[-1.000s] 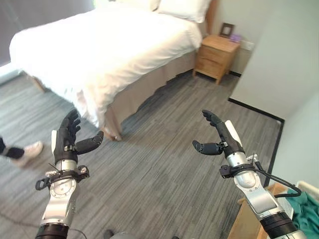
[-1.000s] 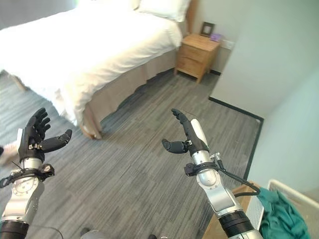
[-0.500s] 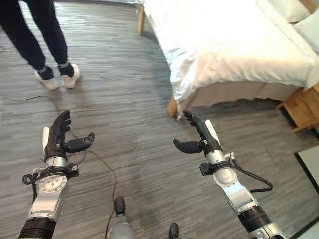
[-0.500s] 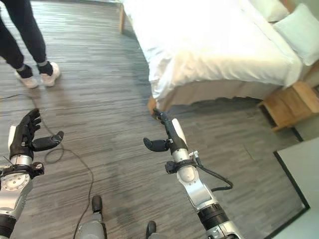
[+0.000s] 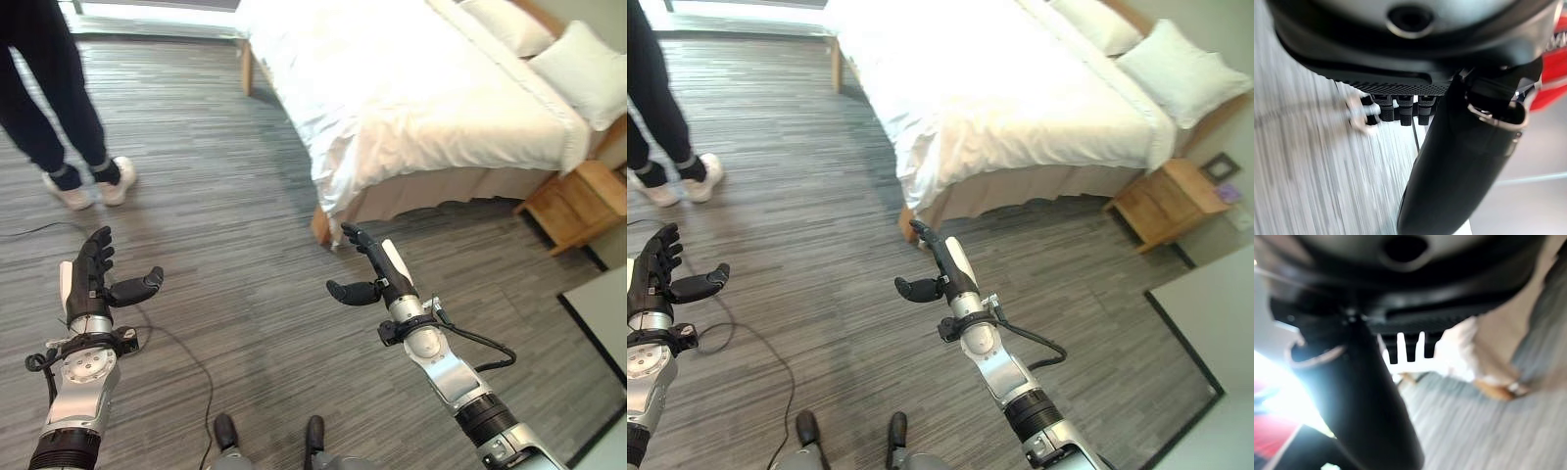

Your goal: Pick up bed clothes into laundry basket.

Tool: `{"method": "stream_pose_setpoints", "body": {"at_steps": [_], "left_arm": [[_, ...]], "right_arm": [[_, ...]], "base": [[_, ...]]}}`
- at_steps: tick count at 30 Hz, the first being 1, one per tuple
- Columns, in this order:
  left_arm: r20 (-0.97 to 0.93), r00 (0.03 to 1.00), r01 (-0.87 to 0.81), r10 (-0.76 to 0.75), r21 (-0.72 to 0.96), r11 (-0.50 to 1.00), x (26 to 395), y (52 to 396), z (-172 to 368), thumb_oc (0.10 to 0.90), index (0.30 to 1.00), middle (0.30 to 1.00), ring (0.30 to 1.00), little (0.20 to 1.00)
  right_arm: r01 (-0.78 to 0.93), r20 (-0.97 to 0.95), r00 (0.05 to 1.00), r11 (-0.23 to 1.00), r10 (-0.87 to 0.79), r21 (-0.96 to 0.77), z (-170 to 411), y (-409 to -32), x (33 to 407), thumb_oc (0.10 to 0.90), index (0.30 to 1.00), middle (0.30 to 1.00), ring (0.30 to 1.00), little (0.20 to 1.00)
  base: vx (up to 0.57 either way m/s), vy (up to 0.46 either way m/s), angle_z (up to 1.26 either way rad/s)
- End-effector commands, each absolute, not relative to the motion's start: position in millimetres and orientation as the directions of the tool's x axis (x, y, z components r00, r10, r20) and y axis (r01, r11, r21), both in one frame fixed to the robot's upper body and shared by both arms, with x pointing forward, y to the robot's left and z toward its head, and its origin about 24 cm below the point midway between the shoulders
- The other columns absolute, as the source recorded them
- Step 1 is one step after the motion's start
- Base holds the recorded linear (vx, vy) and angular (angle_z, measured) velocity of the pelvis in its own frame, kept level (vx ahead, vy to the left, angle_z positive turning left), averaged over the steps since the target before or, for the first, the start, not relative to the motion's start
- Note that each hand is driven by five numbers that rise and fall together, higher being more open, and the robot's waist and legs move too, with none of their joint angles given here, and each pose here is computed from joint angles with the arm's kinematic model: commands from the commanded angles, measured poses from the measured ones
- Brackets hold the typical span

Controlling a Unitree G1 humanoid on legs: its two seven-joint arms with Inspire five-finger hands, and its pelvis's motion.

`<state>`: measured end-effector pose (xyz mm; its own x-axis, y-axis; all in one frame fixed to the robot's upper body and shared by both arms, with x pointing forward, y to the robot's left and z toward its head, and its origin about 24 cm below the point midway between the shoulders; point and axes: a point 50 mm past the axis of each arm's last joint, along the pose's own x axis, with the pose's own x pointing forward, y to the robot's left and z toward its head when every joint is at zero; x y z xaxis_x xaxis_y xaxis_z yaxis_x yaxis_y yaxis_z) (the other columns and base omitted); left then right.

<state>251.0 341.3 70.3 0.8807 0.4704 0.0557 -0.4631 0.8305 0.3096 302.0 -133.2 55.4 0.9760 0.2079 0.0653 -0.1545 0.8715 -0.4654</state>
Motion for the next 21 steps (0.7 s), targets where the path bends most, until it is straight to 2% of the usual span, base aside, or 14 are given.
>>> {"method": "stream_pose_setpoints", "body": {"at_steps": [1, 8, 21], "left_arm": [[0.254, 0.890, -0.448, 0.378, 0.339, 0.827, 277, 334, 120, 0.800, 0.900, 0.900, 0.900, 0.900], [0.239, 0.883, -0.466, 0.403, 0.355, 0.810, 275, 343, 120, 0.800, 0.900, 0.900, 0.900, 0.900], [0.212, 0.880, -0.474, 0.425, 0.364, 0.802, 271, 349, 114, 0.800, 0.900, 0.900, 0.900, 0.900]], "right_arm": [[-0.038, 0.250, 0.953, 0.882, 0.174, -0.469, 100, -143, 323, 0.800, 0.900, 0.900, 0.900, 0.900], [-0.037, 0.239, 0.961, 0.916, 0.142, -0.398, 98, -148, 322, 0.800, 0.900, 0.900, 0.900, 0.900], [-0.039, 0.247, 0.958, 0.916, 0.148, -0.399, 102, -149, 324, 0.800, 0.900, 0.900, 0.900, 0.900]], "base": [[0.03, -0.065, -0.11], [0.02, -0.041, -0.04], [0.01, -0.014, 0.05]]}}
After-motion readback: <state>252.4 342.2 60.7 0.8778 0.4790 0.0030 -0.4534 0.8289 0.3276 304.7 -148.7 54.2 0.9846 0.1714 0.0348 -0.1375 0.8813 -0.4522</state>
